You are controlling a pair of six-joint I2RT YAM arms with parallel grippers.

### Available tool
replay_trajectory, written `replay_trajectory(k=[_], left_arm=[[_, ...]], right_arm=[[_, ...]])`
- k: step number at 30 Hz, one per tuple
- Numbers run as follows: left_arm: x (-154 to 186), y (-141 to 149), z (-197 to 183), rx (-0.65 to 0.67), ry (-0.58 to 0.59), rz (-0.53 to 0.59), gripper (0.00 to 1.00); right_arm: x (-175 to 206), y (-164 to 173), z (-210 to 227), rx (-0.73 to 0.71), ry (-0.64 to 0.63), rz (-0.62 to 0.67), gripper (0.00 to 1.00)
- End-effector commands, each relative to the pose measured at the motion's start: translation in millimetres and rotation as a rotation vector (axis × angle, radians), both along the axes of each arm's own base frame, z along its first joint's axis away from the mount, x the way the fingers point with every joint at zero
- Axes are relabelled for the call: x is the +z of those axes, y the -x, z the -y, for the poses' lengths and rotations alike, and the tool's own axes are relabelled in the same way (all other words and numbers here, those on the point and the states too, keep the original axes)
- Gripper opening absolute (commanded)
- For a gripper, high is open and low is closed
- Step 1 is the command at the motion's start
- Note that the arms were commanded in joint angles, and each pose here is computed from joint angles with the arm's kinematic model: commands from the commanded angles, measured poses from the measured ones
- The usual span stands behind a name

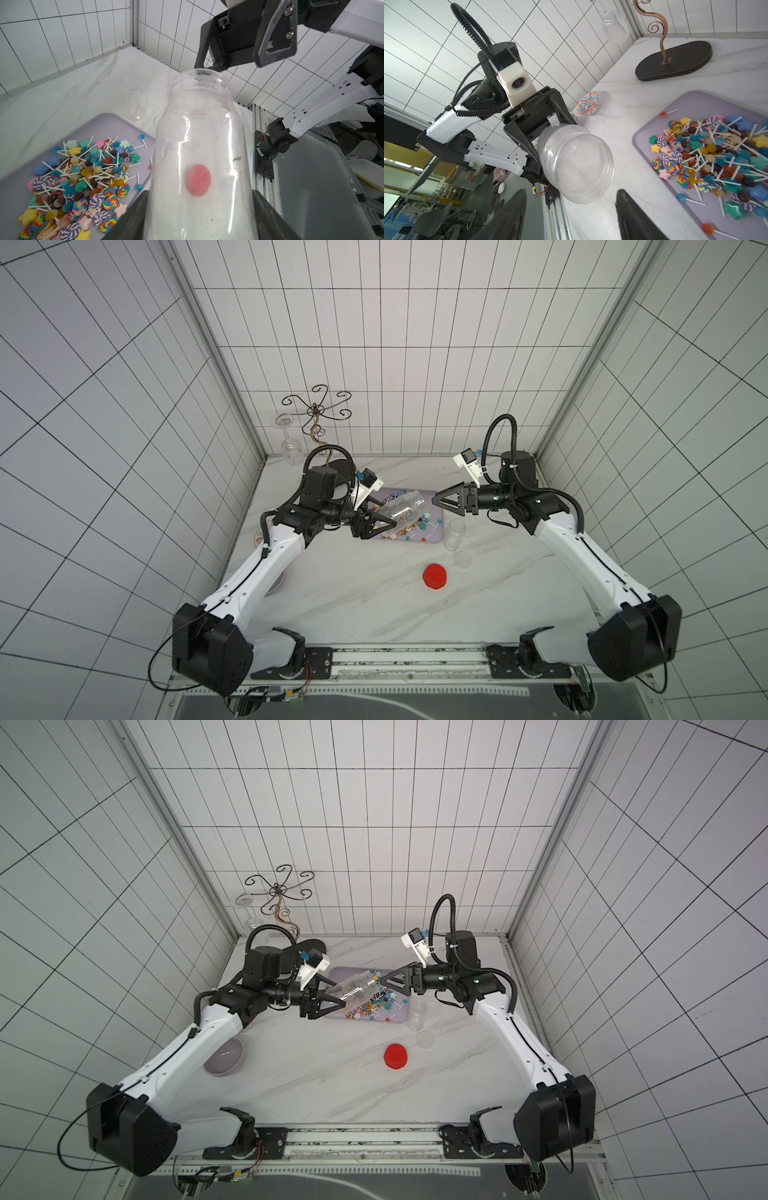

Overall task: Pour the candies out of the jar
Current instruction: Place the jar at the center of the board.

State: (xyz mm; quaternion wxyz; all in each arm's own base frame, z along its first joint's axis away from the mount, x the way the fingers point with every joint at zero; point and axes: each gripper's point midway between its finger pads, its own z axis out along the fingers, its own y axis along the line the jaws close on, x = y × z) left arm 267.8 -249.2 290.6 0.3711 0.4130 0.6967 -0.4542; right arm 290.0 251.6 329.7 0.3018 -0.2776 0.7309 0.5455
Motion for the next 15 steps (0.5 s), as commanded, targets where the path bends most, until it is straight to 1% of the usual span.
replay_trajectory(k=[1,4,9,15], left_arm=[[14,9,3,-0.058,0.053,0.047,0.55],[12,9,3,-0.061,0.054,0.043,0.56],[8,7,3,-0.061,0.051,0.035,0.56],[6,3,3,-0.046,0.044,0.034,0.56]], right_arm=[[40,4,-11,0.058,-0.04,0.108,0.67],[39,6,-19,0.077,-0.039,0.1,0.65],[41,11,-28,0.111,-0.057,0.094,0.57],[41,16,-32,0.125,-0.083,0.064,0.39]])
